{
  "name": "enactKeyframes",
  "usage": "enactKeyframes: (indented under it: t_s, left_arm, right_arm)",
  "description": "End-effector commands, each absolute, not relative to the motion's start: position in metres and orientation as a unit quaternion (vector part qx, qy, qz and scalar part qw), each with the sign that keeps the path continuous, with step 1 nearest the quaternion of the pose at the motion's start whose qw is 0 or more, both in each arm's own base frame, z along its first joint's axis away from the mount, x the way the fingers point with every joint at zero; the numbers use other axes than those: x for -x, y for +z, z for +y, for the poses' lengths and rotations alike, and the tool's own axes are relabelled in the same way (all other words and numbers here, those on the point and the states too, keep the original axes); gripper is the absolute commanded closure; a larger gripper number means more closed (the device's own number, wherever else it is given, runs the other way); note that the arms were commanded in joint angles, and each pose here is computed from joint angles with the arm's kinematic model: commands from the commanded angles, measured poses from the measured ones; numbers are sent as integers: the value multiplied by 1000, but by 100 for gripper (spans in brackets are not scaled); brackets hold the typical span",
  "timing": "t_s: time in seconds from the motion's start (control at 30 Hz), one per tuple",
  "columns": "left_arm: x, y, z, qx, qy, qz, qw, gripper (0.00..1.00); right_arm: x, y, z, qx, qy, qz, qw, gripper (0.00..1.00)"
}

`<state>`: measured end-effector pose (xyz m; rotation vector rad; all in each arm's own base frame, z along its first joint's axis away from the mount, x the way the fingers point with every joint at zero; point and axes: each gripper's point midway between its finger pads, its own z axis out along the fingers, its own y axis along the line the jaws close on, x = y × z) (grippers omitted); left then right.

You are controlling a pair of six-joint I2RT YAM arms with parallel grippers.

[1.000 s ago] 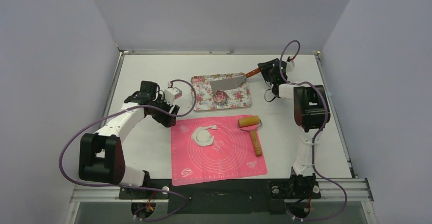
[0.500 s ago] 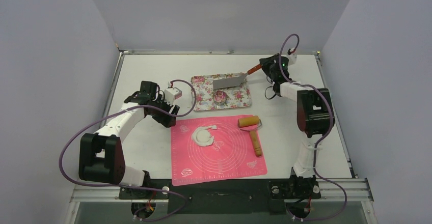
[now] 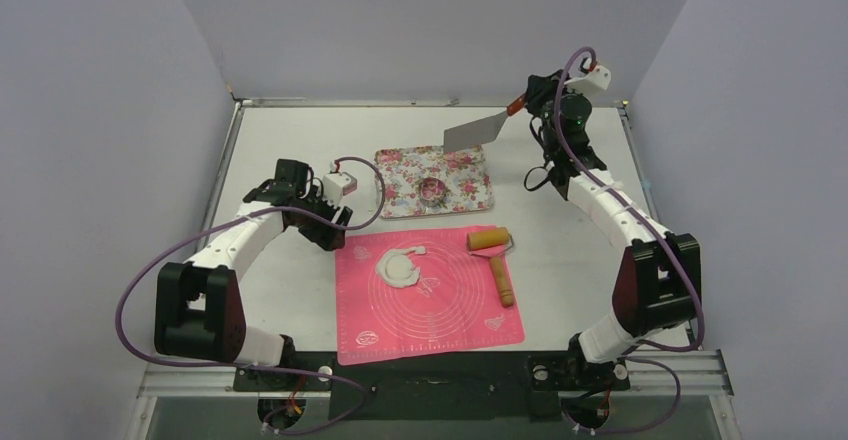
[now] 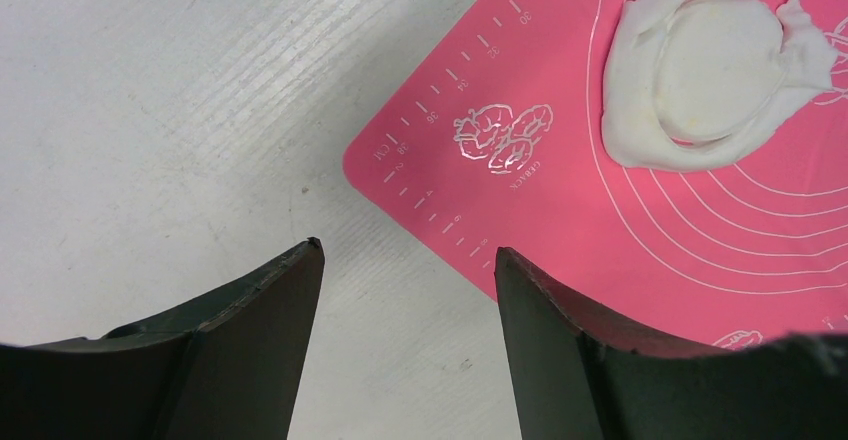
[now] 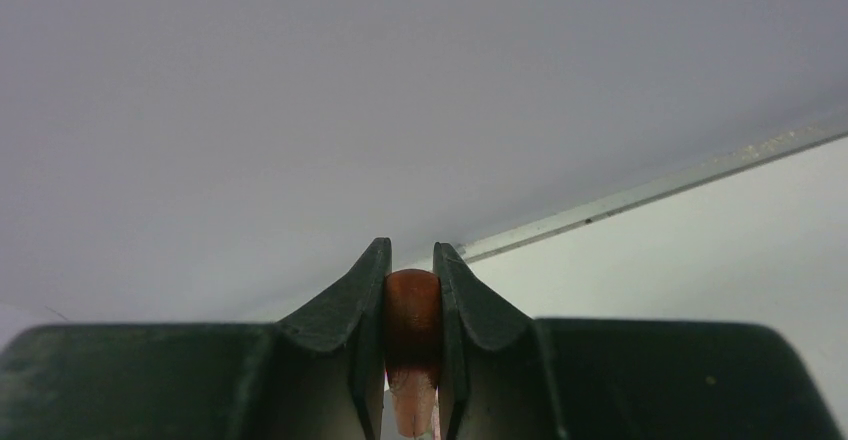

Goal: Roll out the dumpling wrappers from the dough
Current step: Remove the dumpling wrapper from the work surface.

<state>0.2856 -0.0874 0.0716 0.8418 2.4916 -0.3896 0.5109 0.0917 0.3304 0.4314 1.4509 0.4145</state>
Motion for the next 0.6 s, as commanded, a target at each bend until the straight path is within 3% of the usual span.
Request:
enactKeyframes:
  t_s: [0.0,0.3,0.57]
  left_arm:
    - [-289,93,-92,-324,-146,896,267,38]
    - [-266,64,-95,-358,-141,896,222,38]
    - [-265,65,-96,-359,-140,894,229,38]
  right_arm:
    - [-496,326,86,-187,165,660,709,100]
    - [-412,340,117,-128,204,669,703,100]
    - [-383,322,131,-111,235,688,678,100]
